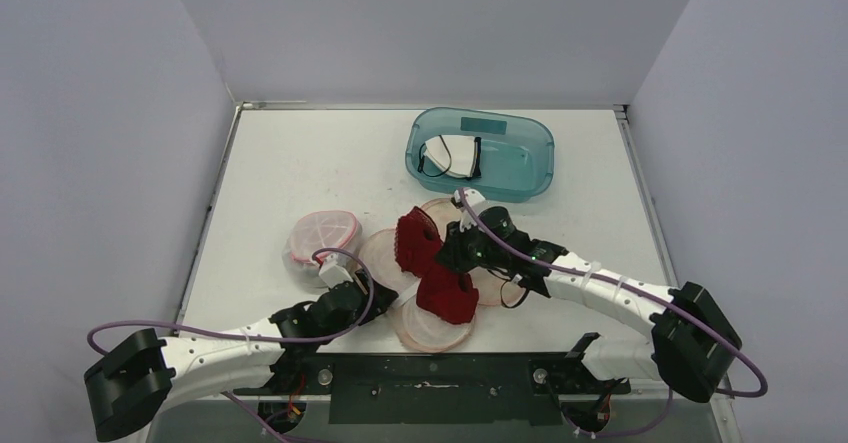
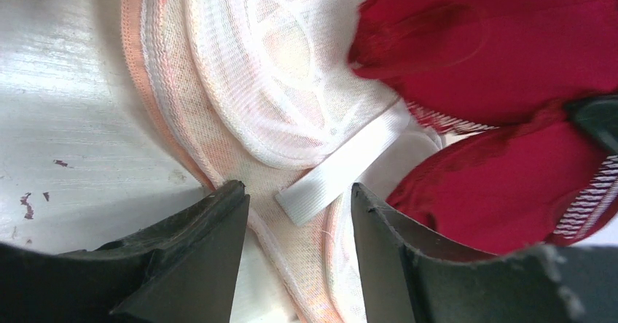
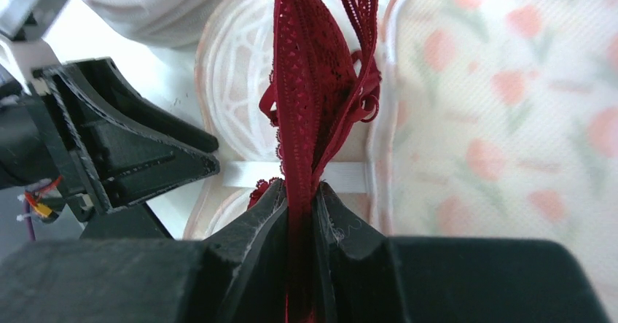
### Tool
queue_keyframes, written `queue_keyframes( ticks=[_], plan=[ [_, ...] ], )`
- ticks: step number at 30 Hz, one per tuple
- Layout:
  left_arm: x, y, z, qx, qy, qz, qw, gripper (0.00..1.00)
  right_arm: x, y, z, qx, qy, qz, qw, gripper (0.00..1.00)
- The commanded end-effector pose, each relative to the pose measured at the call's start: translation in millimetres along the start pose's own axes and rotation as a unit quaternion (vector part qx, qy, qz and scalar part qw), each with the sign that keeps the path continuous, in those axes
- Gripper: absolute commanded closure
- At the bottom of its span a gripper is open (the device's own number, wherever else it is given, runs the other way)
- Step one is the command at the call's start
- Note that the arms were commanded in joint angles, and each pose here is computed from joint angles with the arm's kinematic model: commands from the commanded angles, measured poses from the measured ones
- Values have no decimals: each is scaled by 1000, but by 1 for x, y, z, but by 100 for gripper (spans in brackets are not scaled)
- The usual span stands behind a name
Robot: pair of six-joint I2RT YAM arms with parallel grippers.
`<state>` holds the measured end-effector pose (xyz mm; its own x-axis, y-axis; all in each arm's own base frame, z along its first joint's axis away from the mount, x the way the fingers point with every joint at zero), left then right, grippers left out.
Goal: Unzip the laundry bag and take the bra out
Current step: Pick up the bra from the laundry bag, then place the bra in the bin.
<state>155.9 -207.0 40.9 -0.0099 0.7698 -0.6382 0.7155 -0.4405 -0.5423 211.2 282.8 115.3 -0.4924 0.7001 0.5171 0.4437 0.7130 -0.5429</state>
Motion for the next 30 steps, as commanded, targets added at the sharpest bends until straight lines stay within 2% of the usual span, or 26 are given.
queue_keyframes(
  ticks=[1, 9, 12, 15, 18, 21, 26, 30],
  plan=[
    [15, 0, 0, -5, 5, -25, 1000, 48, 21, -32, -71, -86, -31, -13, 996, 95],
    [7, -1, -4, -7, 4, -16, 1000, 48, 22, -75, -148, -162, -43, 18, 986, 95],
    [4, -1, -5, -8, 4, -13, 1000, 48, 23, -88, -180, -216, -19, 32, 976, 95],
    [-3, -1, -10, -13, 4, -7, 1000, 48, 8, -106, -213, -298, 48, 61, 951, 95],
    [-10, -1, -14, -18, 2, -4, 1000, 48, -14, -122, -237, -389, 141, 74, 907, 95],
    [-18, -1, -19, -23, 3, 0, 1000, 48, -30, -138, -257, -480, 223, 62, 846, 95],
    [-29, 0, -25, -28, 4, 6, 1000, 48, -63, -141, -276, -573, 320, 66, 752, 95],
    [-37, 0, -27, -27, 3, 12, 1000, 48, -81, -134, -293, -598, 348, 80, 718, 95]
  ],
)
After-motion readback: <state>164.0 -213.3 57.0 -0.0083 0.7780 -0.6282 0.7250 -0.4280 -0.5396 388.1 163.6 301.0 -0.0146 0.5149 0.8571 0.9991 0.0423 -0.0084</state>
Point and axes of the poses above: each gripper's point midway between its finger pads, its own y axis out along the fingers, its own x axis along the line the jaws close on, z = x × y, the point moved 1 cm from there along -y, back along the fingers, and after that the axes turned 8 degrees about y, right-handed, at the moved point
